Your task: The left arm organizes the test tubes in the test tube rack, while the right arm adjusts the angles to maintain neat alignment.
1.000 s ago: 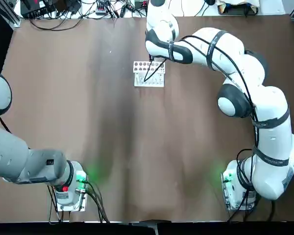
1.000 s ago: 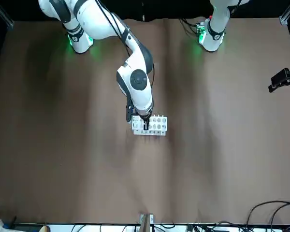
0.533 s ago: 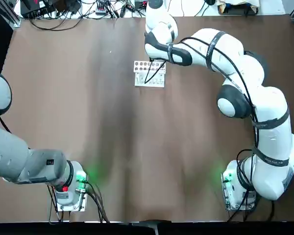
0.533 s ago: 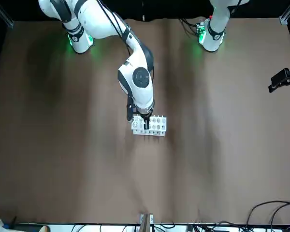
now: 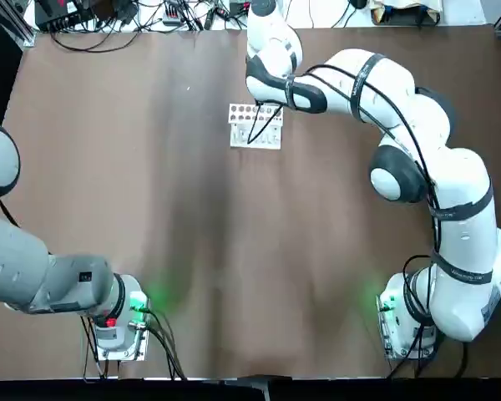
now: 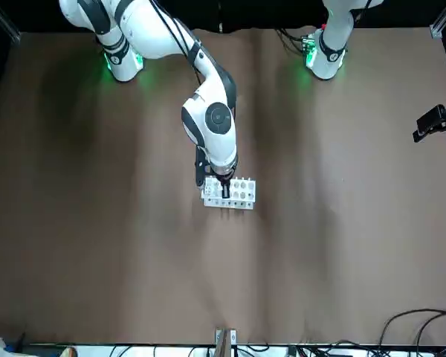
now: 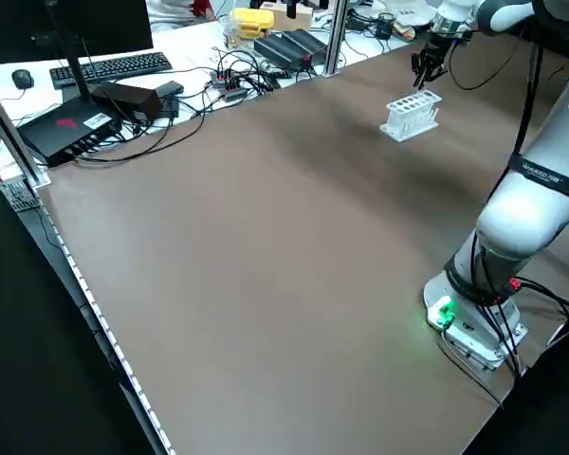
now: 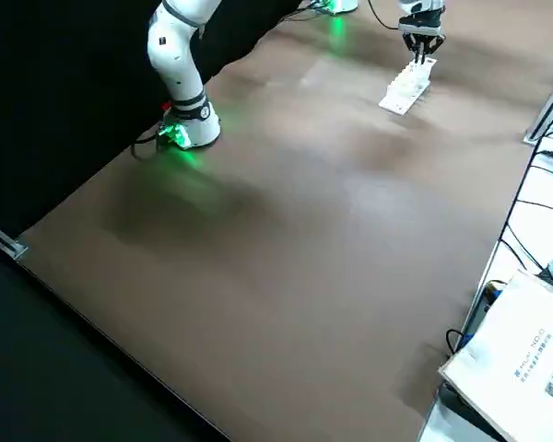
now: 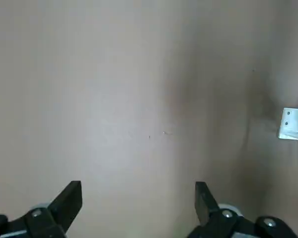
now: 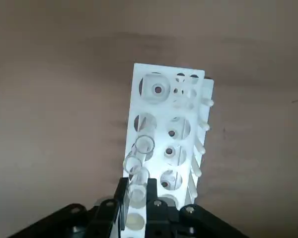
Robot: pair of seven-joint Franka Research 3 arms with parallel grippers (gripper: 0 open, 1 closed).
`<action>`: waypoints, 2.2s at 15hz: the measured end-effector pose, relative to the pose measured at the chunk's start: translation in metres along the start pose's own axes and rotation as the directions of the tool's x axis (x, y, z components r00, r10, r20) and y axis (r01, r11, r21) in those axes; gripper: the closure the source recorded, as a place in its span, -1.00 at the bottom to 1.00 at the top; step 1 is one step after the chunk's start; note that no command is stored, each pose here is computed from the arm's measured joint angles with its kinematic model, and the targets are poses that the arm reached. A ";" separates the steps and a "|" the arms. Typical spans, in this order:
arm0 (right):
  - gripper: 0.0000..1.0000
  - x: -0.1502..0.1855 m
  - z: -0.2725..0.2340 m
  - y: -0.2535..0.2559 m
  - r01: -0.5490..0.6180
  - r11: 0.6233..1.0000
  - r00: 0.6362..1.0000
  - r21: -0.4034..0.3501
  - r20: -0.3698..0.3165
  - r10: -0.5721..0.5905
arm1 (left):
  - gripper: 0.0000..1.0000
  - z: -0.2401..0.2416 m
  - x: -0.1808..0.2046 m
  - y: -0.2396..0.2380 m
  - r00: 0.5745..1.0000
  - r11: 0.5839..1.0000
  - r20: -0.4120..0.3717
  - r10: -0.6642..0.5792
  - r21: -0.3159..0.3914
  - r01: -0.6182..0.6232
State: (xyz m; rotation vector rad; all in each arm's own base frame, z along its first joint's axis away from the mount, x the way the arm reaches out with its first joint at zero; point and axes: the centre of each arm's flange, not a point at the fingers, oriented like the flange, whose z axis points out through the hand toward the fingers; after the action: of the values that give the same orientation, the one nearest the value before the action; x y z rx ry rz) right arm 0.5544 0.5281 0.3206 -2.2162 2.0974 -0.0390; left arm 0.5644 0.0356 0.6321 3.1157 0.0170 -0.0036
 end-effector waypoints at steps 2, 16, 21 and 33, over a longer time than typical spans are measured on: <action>0.65 0.000 -0.001 0.000 0.009 1.000 1.000 0.000 -0.001 -0.009 | -1.00 0.000 0.000 0.000 1.000 1.000 0.000 0.000 0.000 0.000; 0.65 0.004 0.000 0.000 0.084 0.996 0.995 -0.008 -0.046 -0.085 | -1.00 0.000 0.000 -0.001 1.000 1.000 0.000 -0.001 0.001 0.001; 0.65 0.004 -0.001 0.000 0.108 0.994 0.993 -0.009 -0.052 -0.109 | -1.00 0.000 0.000 -0.001 1.000 1.000 0.000 -0.001 0.003 0.001; 0.55 0.006 -0.004 0.000 0.161 0.987 0.984 -0.019 -0.080 -0.162 | -1.00 0.000 0.000 -0.002 1.000 1.000 0.000 -0.003 0.003 0.003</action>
State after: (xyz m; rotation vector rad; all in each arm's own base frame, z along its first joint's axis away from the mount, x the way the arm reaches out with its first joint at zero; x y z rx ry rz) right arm 0.5546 0.5217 0.3249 -2.4267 1.9552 -0.1297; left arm 0.5643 0.0375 0.6322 3.1190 0.0215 -0.0036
